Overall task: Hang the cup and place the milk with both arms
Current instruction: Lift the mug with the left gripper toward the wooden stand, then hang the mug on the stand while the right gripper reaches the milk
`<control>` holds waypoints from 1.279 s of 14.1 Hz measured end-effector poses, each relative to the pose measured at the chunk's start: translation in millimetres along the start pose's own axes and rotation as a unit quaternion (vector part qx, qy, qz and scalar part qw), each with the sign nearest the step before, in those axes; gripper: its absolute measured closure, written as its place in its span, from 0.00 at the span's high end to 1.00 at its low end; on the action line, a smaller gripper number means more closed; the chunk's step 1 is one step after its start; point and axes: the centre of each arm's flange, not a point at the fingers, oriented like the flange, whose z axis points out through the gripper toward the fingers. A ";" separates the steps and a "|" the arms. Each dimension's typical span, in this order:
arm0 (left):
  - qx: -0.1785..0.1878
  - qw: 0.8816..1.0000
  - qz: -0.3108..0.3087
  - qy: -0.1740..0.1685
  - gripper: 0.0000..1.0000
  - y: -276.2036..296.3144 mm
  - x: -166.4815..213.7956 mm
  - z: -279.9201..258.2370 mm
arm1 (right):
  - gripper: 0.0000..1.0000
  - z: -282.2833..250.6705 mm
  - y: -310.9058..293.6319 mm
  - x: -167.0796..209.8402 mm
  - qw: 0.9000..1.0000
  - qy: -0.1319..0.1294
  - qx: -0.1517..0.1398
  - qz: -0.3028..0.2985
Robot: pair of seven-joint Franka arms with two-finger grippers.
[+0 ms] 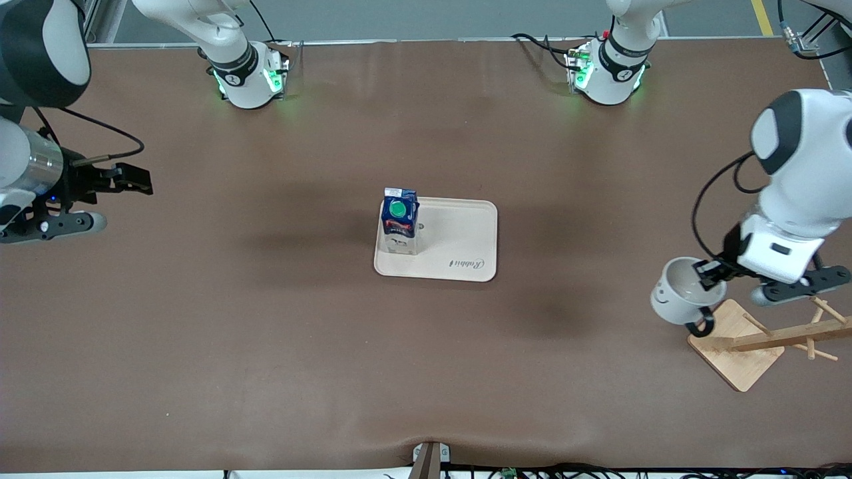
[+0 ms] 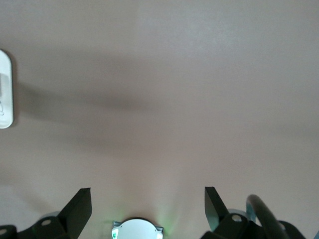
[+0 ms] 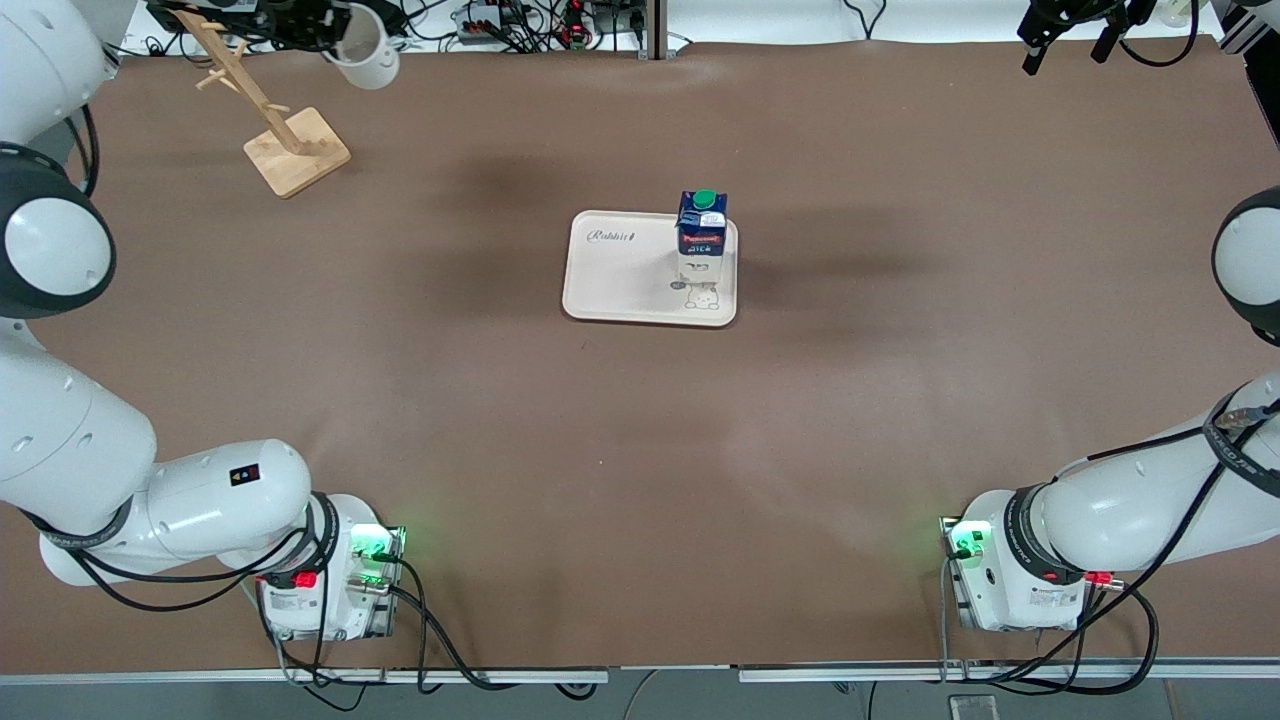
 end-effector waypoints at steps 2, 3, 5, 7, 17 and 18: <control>0.004 1.000 0.013 -0.001 0.05 -24.3 5.8 2.3 | 1.00 9.7 0.6 10.4 1.000 0.000 -0.002 0.000; 0.005 1.000 0.023 -0.001 0.05 -34.5 8.0 2.6 | 1.00 13.0 -3.1 14.8 1.000 0.000 0.000 -0.003; 0.004 0.999 0.045 -0.002 0.05 -54.0 11.7 3.1 | 1.00 15.8 -32.1 21.2 0.999 0.004 0.030 -0.021; -0.010 0.998 0.063 -0.005 0.05 -75.1 14.8 2.7 | 1.00 14.0 -81.5 24.9 0.998 0.008 0.068 0.002; -0.031 0.993 0.113 -0.032 0.05 -141.5 9.1 -20.1 | 1.00 100.4 -313.9 47.0 0.983 0.027 0.117 0.139; -0.034 0.992 0.120 -0.032 0.05 -151.4 9.3 -19.8 | 1.00 102.4 -318.8 48.9 0.981 0.027 0.131 0.143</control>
